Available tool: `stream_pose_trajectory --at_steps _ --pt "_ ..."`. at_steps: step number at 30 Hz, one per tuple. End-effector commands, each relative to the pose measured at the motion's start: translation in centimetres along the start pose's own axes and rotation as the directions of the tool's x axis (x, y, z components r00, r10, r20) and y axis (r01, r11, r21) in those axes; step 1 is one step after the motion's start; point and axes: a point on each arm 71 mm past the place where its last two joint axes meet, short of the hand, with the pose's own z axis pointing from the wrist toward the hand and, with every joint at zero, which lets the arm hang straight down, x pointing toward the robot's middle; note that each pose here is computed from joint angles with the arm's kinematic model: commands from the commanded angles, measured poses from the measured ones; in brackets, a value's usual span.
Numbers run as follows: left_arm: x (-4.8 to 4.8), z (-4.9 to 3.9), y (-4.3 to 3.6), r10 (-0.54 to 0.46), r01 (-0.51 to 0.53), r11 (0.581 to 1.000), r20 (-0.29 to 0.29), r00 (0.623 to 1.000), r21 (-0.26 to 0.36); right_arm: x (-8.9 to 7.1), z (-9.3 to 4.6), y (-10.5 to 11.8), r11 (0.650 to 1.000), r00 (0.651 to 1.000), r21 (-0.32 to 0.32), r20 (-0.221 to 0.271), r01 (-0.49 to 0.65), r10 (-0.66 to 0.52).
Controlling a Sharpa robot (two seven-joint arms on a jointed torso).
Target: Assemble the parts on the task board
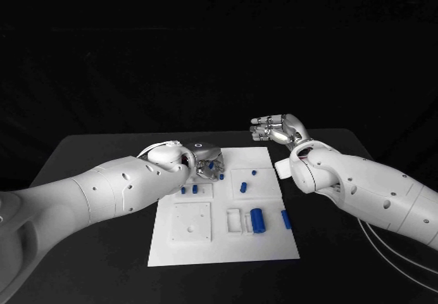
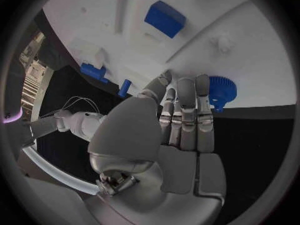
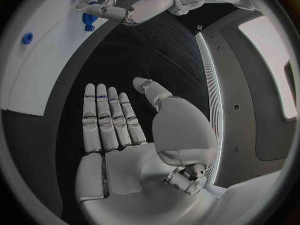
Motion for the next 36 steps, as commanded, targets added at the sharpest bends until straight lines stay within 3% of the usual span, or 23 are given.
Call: stream_pose_trajectory --at_steps 1,12,36 --pt "-0.11 0.05 -0.15 0.007 -0.007 1.0 0.014 1.0 0.006 0.09 0.02 0.16 1.0 1.0 -0.015 0.0 -0.001 0.002" --pt "0.12 0.09 -0.74 -0.015 0.015 0.999 -0.013 1.0 0.033 0.13 0.03 0.16 1.0 1.0 -0.015 -0.001 -0.001 0.001" --pt "0.7 0.4 -0.86 -0.031 0.033 0.999 -0.07 0.997 0.017 0.3 0.03 0.24 1.0 1.0 -0.017 -0.005 -0.002 0.002"
